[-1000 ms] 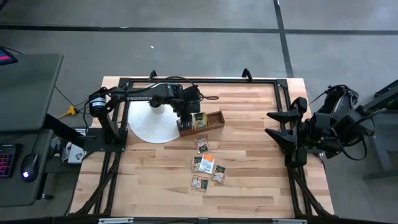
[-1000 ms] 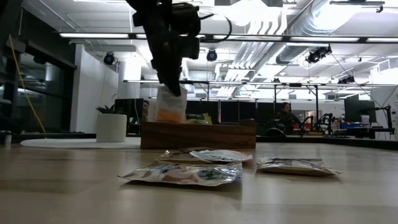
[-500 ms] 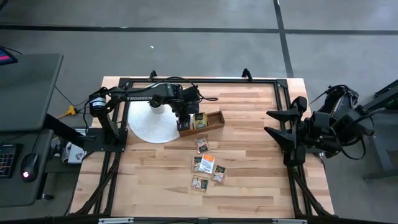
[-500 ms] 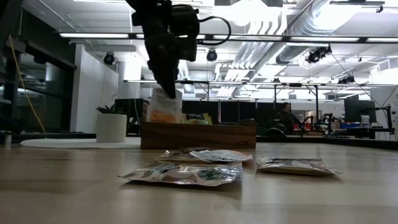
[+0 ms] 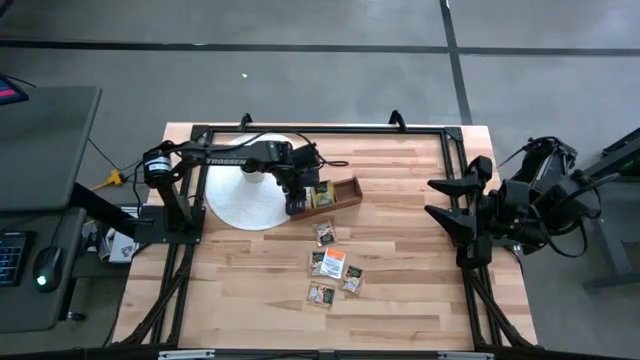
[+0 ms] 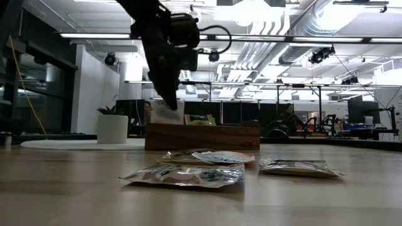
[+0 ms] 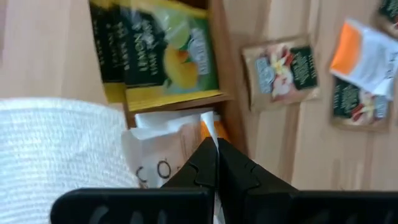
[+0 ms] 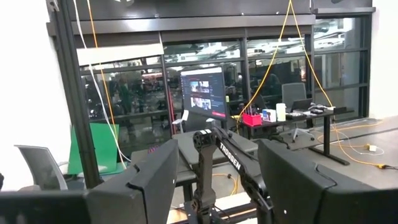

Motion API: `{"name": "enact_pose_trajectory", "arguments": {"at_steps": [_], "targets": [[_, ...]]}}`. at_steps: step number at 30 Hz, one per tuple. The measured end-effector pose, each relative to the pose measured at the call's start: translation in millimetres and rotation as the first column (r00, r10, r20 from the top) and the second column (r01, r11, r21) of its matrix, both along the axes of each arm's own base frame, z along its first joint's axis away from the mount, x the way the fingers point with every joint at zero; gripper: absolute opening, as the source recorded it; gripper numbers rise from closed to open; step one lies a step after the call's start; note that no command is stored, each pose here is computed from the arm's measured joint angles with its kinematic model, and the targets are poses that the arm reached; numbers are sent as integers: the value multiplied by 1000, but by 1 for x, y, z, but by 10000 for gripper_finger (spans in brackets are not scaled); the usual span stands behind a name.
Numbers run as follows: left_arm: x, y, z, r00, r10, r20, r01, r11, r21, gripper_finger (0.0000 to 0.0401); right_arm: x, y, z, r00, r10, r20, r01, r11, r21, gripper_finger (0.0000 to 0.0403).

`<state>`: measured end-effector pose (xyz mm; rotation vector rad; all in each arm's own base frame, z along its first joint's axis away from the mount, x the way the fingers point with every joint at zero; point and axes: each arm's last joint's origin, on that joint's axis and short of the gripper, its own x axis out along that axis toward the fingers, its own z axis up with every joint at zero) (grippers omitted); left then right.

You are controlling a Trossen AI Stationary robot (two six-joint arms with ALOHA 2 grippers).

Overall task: Pick & Place Tea
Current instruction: Put the white tea bag into the left section of the wooden organizer, then put the brown tea bag into the right section of the wooden organizer

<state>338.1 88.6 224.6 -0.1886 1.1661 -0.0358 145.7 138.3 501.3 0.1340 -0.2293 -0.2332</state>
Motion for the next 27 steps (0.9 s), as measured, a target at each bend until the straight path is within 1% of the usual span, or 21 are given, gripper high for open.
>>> {"name": "enact_pose_trajectory", "arguments": {"at_steps": [3,7,11,15,22,24,27], "targets": [[-3,-1,-8,1000,8,-18,-8,1000,3,0,0,0,0,1000,1,1,-1,1000,3,217],[-2,0,-8,1000,8,-16,-8,1000,5,2,0,0,0,1000,1,1,-1,1000,3,216],[-2,0,-8,1000,-4,-11,4,1000,13,18,0,0,-1,1000,5,1,-5,1000,16,217],[0,0,-7,1000,-26,16,25,999,29,60,1,1,-3,1000,10,-10,-10,1000,20,217],[1,0,-7,999,-31,31,30,999,18,162,1,2,-5,1000,11,-25,-10,1000,29,216],[1,0,-7,999,-33,31,33,999,4,180,1,2,-5,1000,11,-25,-10,1000,29,217],[0,-1,-7,999,-32,23,32,999,0,193,1,2,-5,1000,11,-25,-10,1000,29,218]]}}
